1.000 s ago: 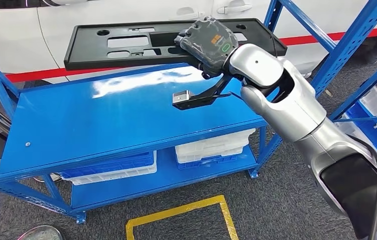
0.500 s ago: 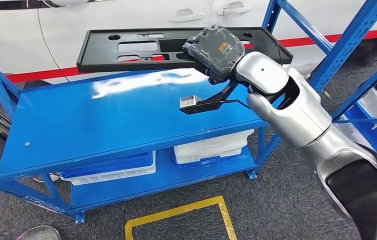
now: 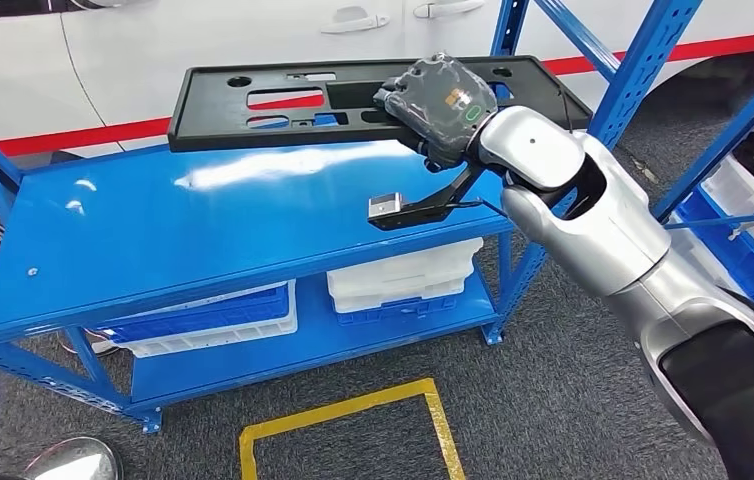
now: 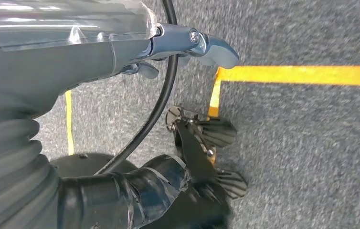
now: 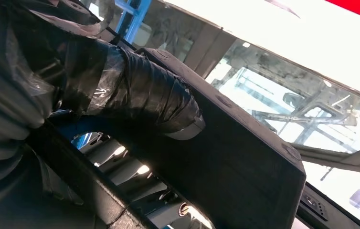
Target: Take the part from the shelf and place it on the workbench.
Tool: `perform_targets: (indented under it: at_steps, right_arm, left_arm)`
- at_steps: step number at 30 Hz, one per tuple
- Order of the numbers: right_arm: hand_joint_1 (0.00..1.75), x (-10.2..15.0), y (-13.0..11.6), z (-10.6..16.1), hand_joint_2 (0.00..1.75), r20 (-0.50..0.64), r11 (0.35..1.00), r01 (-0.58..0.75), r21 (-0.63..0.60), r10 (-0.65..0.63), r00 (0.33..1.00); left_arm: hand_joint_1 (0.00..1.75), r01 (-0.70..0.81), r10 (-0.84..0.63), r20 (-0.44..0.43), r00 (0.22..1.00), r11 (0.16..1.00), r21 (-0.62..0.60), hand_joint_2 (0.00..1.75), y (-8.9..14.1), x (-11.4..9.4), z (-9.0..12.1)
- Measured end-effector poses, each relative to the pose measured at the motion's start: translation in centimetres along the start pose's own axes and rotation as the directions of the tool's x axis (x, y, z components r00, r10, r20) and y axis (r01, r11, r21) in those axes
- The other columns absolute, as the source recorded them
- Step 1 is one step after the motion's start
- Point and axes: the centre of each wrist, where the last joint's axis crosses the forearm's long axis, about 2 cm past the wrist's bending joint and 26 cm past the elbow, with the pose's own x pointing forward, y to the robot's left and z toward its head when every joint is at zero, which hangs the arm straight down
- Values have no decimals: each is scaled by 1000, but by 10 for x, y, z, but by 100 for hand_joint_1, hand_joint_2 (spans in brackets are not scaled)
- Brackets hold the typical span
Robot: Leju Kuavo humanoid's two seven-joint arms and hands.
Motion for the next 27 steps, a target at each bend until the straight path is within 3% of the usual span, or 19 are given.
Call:
perform_targets:
  at_steps: [27]
  right_arm:
    - [175,-5,-6,4,175,-4,1000,-5,4,5,1000]
  left_arm:
    - [0,10,-10,1,1000,1000,-5,175,1,2,-1]
